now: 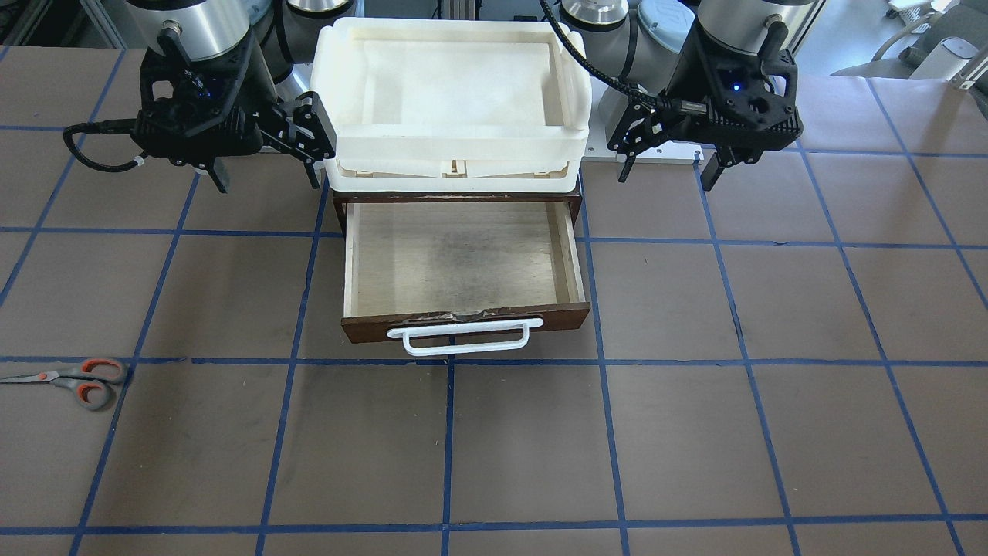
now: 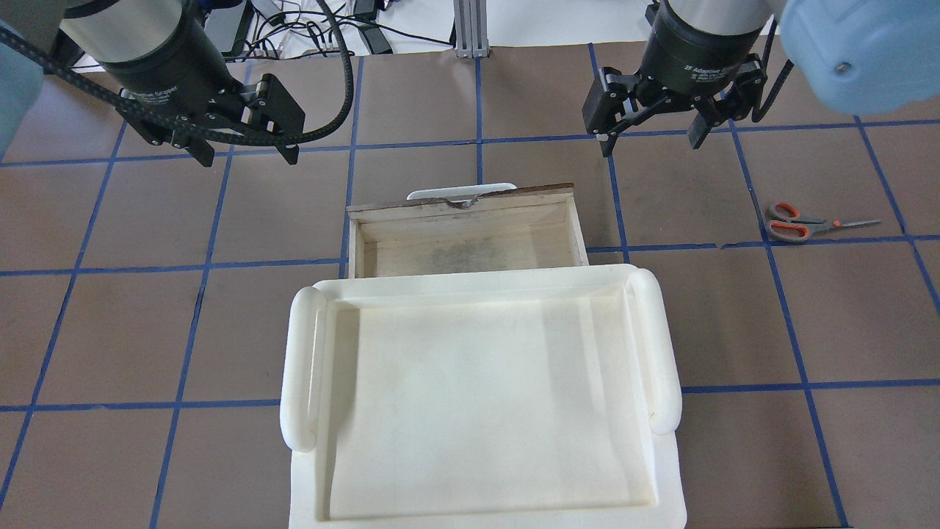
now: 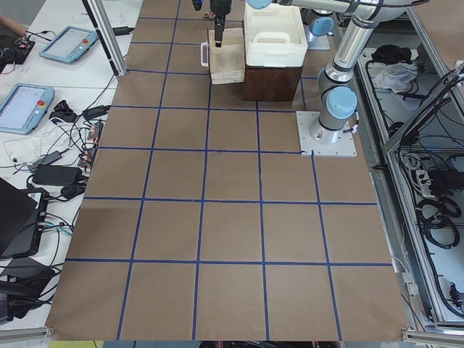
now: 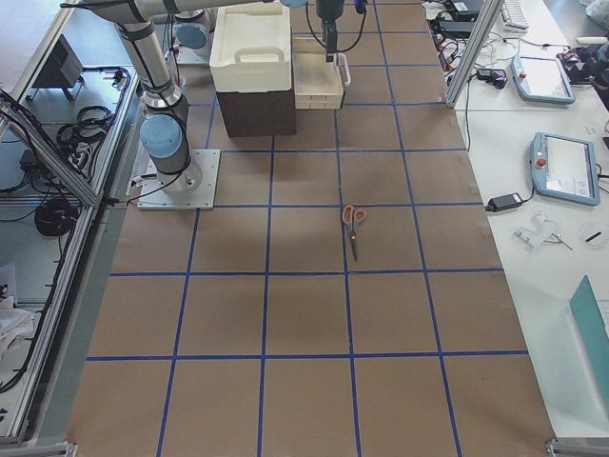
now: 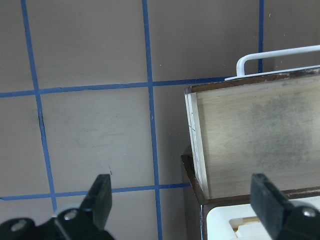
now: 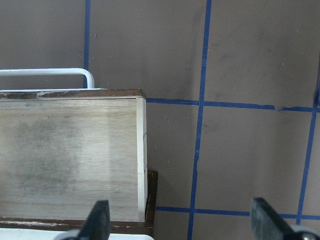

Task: Put scissors in drawer and close it
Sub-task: 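Move the right gripper outward over the orange-handled scissors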

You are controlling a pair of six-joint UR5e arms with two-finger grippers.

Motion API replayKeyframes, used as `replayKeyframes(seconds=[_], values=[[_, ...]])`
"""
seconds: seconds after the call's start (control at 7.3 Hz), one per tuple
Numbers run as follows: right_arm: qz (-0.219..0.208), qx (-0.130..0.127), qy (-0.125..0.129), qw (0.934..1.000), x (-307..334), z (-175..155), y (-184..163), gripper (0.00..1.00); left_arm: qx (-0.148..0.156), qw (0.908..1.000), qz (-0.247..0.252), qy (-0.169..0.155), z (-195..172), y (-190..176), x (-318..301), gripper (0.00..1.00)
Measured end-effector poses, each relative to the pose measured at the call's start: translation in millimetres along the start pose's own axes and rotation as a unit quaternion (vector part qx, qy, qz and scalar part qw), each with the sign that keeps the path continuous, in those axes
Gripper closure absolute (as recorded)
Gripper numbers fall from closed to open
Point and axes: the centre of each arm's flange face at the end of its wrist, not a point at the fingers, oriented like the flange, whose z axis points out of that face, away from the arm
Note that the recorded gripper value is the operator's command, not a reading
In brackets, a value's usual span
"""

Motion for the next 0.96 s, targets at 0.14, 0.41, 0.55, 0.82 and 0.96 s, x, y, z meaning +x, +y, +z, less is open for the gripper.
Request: replayKeyframes(seconds=[0.14, 0.41, 0.55, 0.82, 0.96], values=[[-0.001, 0.0, 0.0, 1.0, 0, 0, 0, 0.0, 0.0, 1.0, 0.0, 0.0, 0, 0, 0, 0.0], [-0.006, -0.003, 0.0, 1.0, 0, 2, 0, 0.0, 0.0, 1.0, 0.0, 0.0, 0, 0, 0, 0.0], [-0.008, -0.007, -0.002, 0.9999, 0, 5, 0, 0.0, 0.0, 1.0, 0.0, 0.0, 0, 0, 0, 0.0], [-0.045, -0.018, -0.002, 0.9988, 12, 13, -1, 0.01, -0.001, 1.0, 0.0, 0.0, 1, 0, 0, 0.0], [-0.079, -0.03, -0.002, 0.9964, 30, 22, -2, 0.02, -0.001, 1.0, 0.0, 0.0, 1, 0, 0, 0.0]])
